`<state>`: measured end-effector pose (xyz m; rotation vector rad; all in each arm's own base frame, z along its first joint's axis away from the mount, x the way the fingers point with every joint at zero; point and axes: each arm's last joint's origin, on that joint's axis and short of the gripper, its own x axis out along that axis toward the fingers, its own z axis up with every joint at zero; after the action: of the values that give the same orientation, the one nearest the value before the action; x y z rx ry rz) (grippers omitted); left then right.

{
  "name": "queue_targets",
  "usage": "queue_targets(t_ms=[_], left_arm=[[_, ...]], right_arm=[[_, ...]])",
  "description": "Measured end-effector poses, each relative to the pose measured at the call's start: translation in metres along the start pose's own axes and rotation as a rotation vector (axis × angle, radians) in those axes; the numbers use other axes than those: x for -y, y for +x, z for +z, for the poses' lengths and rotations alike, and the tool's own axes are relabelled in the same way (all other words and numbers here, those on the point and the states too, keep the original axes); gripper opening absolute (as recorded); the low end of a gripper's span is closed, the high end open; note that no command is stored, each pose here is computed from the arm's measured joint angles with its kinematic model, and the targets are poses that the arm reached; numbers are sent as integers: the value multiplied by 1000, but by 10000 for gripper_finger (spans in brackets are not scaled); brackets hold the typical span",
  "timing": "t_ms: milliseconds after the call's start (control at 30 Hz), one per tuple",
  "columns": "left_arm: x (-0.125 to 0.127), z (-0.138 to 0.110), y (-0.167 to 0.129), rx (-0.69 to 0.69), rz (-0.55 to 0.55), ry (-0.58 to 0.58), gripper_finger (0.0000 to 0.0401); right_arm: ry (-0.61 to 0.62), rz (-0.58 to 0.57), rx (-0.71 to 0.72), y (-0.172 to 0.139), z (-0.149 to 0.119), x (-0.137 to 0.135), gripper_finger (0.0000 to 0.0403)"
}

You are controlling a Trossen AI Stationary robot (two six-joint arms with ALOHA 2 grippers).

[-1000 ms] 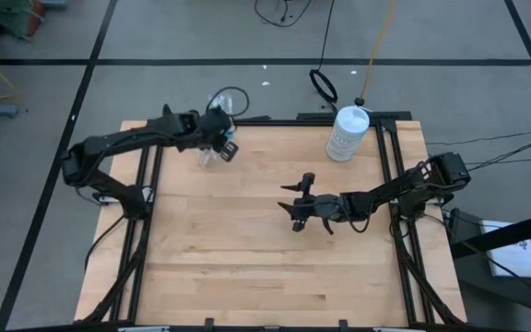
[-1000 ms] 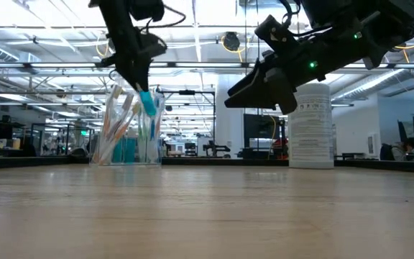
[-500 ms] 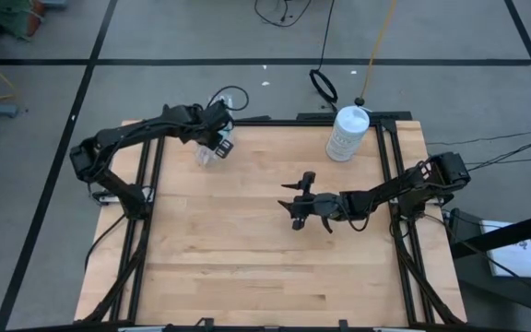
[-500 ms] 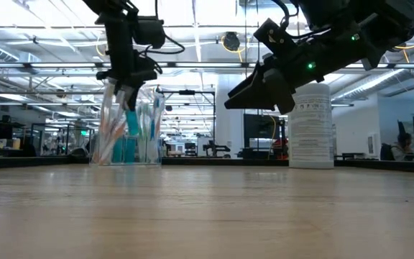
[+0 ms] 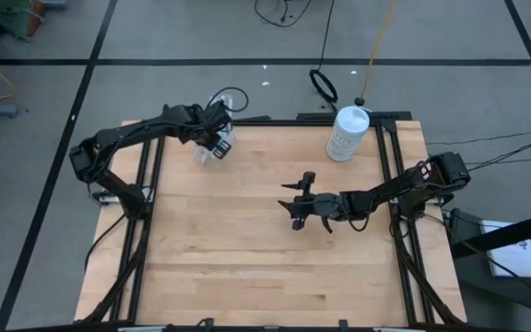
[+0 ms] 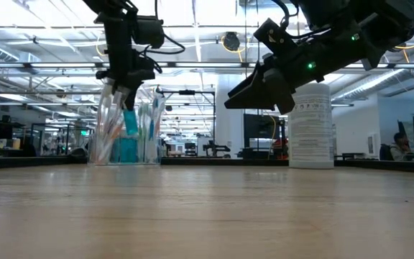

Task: Pick & Place toothbrushing station
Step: Put the mouthwash into the transparent organizer, then return to Home Position

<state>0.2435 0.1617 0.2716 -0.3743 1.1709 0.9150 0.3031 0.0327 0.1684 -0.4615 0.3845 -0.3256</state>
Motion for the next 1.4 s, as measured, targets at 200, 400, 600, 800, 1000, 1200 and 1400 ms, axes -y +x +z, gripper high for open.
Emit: queue_targets(t_ms=[200,400,600,800,1000,1200,1400], left_arm=[[-4,1,5,-18,15,27,93],[-5,5,25,-83,7,61,110],[0,6,35,-113,3,129,150],[-1,8,34,-78,100,124,180],[3,15,19,-62,67,115,185],[-3,21,-33,28,22,143,166],[-25,3,-100,198,-11,185,144]], right_arm=[[0,0,0,0,0,0,242],[-2,1,-3,0,0,0,243],[-6,3,-6,0,-1,0,243],[-11,3,-7,0,-1,0,243],[-15,4,-13,0,-1,0,243],[-3,21,-33,-8,2,3,233],[1,78,-133,-54,20,30,190]])
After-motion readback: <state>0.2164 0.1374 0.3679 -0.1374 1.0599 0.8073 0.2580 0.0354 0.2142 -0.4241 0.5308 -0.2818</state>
